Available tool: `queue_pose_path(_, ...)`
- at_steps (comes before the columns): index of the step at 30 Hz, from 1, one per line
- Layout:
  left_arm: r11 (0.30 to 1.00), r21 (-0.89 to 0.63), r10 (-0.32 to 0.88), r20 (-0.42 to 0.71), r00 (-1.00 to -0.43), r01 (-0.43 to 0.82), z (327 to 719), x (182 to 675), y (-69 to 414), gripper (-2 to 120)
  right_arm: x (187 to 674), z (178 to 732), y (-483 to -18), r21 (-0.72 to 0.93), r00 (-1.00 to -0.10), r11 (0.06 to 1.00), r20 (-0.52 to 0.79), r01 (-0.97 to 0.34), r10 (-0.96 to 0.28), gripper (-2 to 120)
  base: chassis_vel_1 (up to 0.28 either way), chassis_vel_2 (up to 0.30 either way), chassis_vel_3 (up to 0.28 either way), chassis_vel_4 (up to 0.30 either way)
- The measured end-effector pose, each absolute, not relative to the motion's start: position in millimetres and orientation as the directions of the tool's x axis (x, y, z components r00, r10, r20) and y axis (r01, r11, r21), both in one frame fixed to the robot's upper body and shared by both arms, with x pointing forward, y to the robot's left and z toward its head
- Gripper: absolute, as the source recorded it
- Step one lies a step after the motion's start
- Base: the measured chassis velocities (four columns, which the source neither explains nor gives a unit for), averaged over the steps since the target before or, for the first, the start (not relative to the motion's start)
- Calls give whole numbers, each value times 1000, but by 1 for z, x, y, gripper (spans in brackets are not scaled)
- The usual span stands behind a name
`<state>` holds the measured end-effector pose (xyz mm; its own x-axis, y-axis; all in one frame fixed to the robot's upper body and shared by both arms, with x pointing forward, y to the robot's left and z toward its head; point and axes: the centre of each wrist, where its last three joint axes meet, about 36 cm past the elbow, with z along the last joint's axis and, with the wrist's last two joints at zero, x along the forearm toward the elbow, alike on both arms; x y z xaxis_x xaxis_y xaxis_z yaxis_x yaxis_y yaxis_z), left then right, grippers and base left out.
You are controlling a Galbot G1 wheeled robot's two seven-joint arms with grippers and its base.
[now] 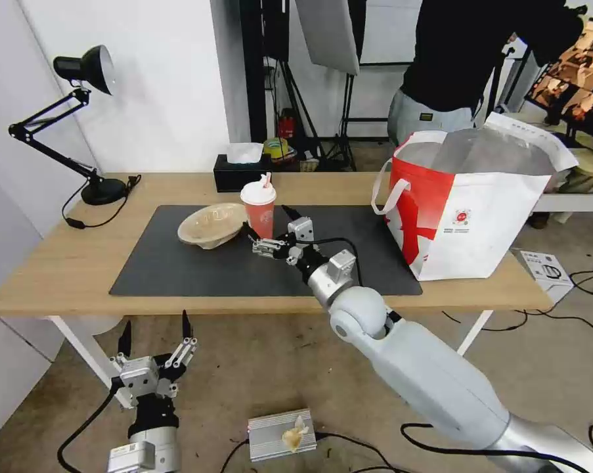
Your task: Pick up the trash from the table and place it into the takeout bag.
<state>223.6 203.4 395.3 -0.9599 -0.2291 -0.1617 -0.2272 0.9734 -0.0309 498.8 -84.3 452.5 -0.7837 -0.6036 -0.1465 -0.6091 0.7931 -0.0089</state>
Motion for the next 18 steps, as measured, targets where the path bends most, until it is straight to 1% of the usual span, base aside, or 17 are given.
queue_pose_path(11, 974, -27, -228, -159, -961, -226, 395, 223, 204, 100, 492, 446, -68, -25, -846, 849, -79, -528, -528, 100, 0, 0, 0, 0)
queue_pose_path(18, 974, -21, -228, -156, -961, -228, 394, 221, 204, 100, 490, 442, -63, -24, -868, 869, -46, -494, -495, 100, 0, 0, 0, 0)
